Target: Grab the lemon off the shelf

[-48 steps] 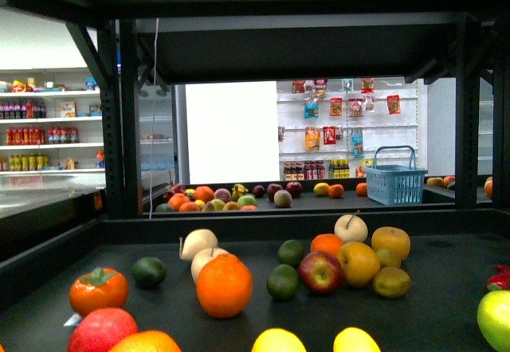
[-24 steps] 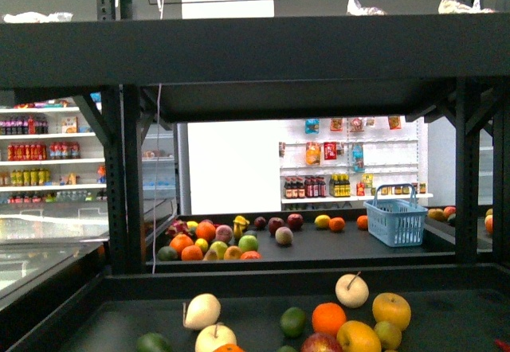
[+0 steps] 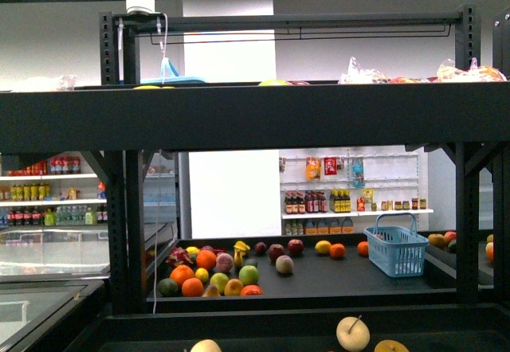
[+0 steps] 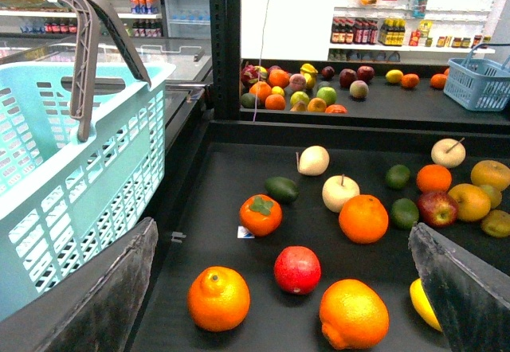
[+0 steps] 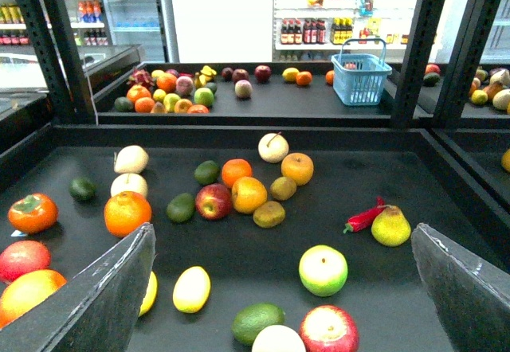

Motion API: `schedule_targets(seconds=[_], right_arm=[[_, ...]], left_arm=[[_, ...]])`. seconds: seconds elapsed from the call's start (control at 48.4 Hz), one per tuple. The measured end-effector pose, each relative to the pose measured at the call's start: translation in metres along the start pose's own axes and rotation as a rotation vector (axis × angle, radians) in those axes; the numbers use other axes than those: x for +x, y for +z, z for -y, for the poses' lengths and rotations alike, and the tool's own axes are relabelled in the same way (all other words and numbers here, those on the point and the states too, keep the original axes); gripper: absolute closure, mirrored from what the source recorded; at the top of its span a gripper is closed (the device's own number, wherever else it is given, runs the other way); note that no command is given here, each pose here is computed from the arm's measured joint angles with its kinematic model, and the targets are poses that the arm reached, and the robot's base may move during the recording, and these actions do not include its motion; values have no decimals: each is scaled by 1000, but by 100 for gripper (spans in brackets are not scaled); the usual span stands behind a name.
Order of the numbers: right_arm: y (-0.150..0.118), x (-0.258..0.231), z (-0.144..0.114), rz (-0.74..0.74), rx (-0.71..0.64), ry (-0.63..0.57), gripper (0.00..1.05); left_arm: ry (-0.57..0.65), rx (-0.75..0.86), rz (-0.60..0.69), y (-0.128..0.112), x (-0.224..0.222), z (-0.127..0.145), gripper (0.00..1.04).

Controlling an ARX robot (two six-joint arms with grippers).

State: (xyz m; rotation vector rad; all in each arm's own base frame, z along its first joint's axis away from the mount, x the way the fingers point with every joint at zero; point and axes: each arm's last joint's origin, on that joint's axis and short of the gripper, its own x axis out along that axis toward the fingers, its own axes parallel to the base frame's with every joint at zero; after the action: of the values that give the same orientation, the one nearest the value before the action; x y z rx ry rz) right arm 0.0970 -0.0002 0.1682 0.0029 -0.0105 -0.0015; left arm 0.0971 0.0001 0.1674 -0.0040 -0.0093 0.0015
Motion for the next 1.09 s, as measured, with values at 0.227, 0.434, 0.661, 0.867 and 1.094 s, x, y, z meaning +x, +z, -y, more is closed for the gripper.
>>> schedule_targets(seconds=[0.227, 0.434, 0.661, 0.867, 1.094], right_arm=[[0, 0, 0, 0, 0, 0, 8], [0, 0, 0, 0, 0, 1, 8], [0, 0, 0, 0, 0, 0, 8], [0, 0, 0, 0, 0, 1, 8], [0, 0, 0, 0, 0, 0, 8]], left_arm=[[0, 0, 0, 0, 0, 0, 8], [-5, -464, -215, 13, 11, -7, 8], [38, -886, -201, 82, 50, -54, 8], [175, -1083, -205, 113, 100, -119, 8], [267, -1199, -225, 120, 152, -169, 8]])
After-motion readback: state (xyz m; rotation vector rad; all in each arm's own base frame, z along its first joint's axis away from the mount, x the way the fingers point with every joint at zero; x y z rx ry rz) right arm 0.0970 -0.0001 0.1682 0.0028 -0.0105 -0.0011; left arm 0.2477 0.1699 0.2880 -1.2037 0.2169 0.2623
